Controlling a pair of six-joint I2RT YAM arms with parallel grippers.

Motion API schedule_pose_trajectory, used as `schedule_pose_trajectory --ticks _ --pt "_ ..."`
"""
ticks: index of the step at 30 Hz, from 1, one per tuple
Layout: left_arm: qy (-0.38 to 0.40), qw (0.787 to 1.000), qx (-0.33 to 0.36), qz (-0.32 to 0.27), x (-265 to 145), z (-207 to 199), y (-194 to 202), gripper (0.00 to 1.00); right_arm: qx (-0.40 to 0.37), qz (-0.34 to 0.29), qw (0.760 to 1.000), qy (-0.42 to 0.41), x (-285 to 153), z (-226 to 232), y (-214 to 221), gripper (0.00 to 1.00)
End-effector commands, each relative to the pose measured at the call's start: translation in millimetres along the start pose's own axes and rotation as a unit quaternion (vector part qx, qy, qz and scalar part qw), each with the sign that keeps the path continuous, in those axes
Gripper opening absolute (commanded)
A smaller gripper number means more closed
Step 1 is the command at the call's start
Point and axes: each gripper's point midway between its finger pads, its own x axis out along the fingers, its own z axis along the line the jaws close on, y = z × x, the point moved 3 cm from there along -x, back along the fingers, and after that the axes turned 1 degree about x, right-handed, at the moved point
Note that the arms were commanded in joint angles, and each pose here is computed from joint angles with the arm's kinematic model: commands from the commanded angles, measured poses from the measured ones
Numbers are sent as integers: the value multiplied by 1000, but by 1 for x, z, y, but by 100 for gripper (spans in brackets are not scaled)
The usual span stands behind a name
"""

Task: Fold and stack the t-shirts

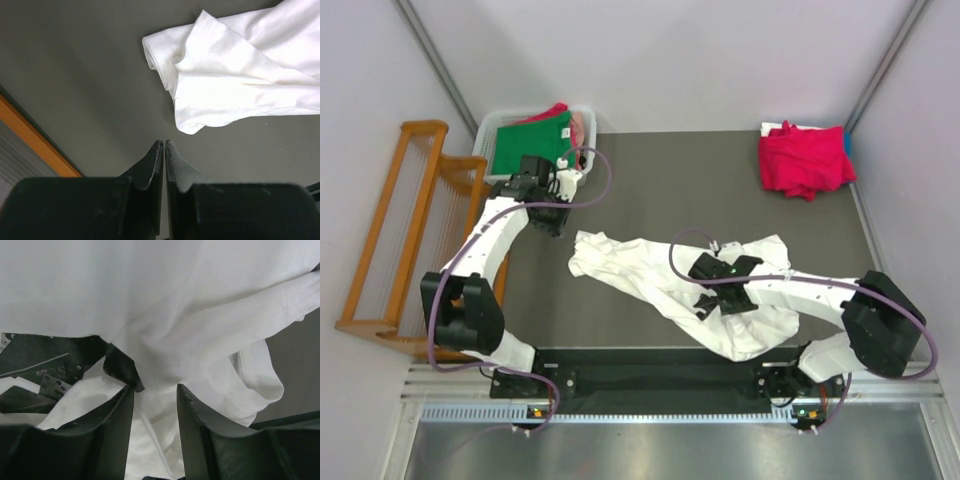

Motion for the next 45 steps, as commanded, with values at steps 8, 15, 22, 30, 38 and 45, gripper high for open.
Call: schedule_pose_trajectory --ticks 8,15,22,30,38,45 --pt "12 1000 9 -18 -13 -7 3 11 53 3 999 1 26 0 -18 52" --pt "16 1000 9 -16 -11 -9 6 11 72 -5 997 4 25 -7 -22 21" --pt "36 999 -1 -21 -4 -15 2 12 84 -13 996 5 21 -12 -27 0" --pt "30 999 33 0 52 -34 -32 29 93 -29 995 3 23 -13 -52 0" --pt "30 997 59 31 102 -31 -45 32 97 -25 995 -17 23 -7 -51 0" --pt "35 997 54 47 126 -21 -51 33 96 -21 995 -25 25 -3 -49 0"
